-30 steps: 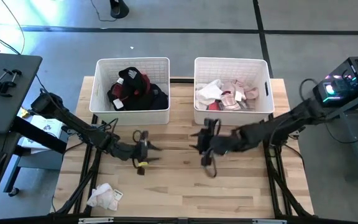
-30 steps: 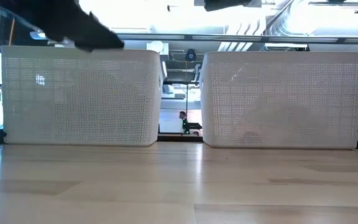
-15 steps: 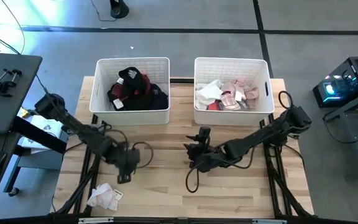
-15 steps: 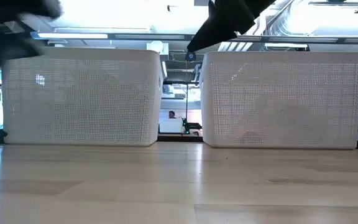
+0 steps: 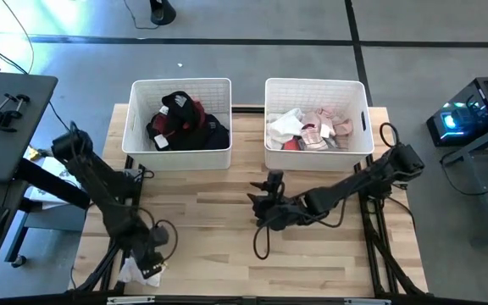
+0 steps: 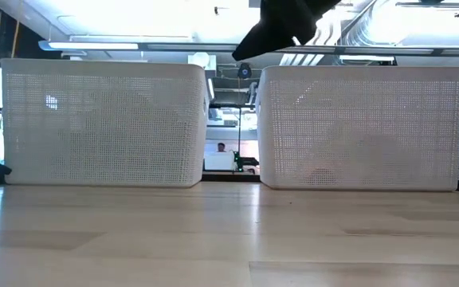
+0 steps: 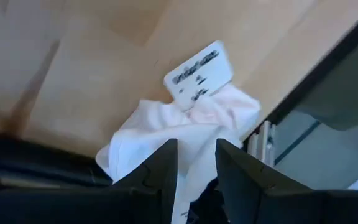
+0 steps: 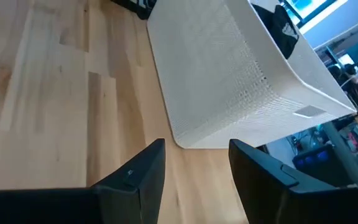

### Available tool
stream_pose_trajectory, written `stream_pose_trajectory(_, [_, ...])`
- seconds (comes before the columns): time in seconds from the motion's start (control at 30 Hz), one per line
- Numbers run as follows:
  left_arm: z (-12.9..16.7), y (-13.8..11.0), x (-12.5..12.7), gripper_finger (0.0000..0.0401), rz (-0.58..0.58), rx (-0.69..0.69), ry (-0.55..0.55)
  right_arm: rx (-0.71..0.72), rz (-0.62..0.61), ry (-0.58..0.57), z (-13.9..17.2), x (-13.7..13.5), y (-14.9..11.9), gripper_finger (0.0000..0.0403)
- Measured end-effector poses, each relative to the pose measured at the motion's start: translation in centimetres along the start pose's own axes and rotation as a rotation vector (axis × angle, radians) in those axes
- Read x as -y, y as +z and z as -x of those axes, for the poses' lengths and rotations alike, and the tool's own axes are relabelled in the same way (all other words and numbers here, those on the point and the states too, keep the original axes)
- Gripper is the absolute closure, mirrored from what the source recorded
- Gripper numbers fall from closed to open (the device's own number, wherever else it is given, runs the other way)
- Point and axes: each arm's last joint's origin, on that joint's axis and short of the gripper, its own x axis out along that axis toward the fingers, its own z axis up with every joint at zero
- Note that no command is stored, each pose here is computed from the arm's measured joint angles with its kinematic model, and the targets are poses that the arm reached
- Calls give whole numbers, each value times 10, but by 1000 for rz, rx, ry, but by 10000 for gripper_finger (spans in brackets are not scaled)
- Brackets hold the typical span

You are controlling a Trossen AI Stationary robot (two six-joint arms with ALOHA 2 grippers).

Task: Sort clothes
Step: Put the pink underwear into the right white laundry bin

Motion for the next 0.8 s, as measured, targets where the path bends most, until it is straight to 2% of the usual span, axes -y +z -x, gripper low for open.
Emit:
stream_pose_trajectory(0.1, [-9, -5, 1, 309, 48, -8, 39, 2, 12, 7, -3, 3, 0, 238])
stream_pose_trajectory(0.23, [-27, -4, 2, 323, 41, -43, 104, -1, 15, 30, -6, 5, 0, 238])
stream_pose_trajectory(0.47, [-64, 9, 6, 388, -169, -171, 156, -1, 13, 45, -6, 4, -1, 238])
stream_pose_trajectory(0.6, [-72, 25, 7, 396, -247, -196, 148, -1, 11, 46, -6, 4, -1, 238])
stream_pose_trajectory(0.7, [-67, 42, 6, 399, -319, -95, 144, -2, 11, 47, -6, 4, -1, 238])
stream_pose_trajectory(0.8, [-55, 64, 7, 400, -435, 127, 183, -11, 15, 48, -6, 4, -2, 238])
